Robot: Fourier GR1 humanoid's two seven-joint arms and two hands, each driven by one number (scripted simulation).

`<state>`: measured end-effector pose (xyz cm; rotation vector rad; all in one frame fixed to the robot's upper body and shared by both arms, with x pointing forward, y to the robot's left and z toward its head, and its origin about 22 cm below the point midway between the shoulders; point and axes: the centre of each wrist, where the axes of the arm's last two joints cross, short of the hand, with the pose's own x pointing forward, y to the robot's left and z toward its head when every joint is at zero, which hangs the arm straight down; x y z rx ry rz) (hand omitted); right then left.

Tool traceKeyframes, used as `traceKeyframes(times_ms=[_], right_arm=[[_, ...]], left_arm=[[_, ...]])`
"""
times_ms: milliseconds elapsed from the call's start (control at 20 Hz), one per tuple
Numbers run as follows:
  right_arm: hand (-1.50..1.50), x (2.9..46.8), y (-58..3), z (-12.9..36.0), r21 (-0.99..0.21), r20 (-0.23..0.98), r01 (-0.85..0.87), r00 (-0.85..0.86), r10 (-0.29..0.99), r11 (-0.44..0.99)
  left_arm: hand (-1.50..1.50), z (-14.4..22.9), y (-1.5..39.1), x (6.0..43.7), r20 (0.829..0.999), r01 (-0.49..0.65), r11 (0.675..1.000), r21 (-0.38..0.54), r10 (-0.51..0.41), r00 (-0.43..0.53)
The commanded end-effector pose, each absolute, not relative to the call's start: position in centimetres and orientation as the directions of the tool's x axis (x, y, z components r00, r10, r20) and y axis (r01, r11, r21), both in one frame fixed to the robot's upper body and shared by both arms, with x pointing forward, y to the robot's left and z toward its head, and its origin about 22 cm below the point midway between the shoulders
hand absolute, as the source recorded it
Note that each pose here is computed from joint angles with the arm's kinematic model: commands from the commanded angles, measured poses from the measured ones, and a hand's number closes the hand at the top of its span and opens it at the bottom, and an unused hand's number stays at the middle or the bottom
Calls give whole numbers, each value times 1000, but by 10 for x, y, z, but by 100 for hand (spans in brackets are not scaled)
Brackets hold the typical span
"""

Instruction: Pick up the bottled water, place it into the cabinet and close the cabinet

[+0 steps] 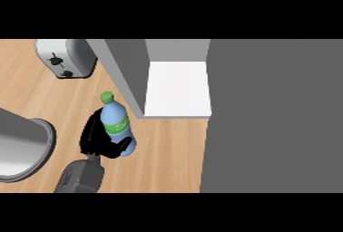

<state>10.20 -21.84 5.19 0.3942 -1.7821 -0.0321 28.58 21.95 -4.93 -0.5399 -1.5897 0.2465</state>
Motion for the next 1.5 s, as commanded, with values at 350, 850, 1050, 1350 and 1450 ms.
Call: traceKeyframes(times_ms=[350,850,1050,1350,1450], right_arm=[[-150,115,-208,57,242,935,-256,-196,-295,936],[-150,118,-222,40,247,935,-258,-189,-299,934],[-150,110,-219,47,256,937,-266,-170,-307,929],[-150,113,-206,43,263,932,-302,-168,-322,916],[-150,122,-221,44,247,935,-295,-177,-307,923]], left_arm=[[150,27,134,310,913,212,900,-380,402,-66],[150,66,103,365,962,154,969,-192,217,-166],[150,67,98,369,973,110,987,-121,139,-183],[150,87,74,372,981,38,998,-58,64,-185],[150,81,79,375,982,9,1000,-7,8,-191]])
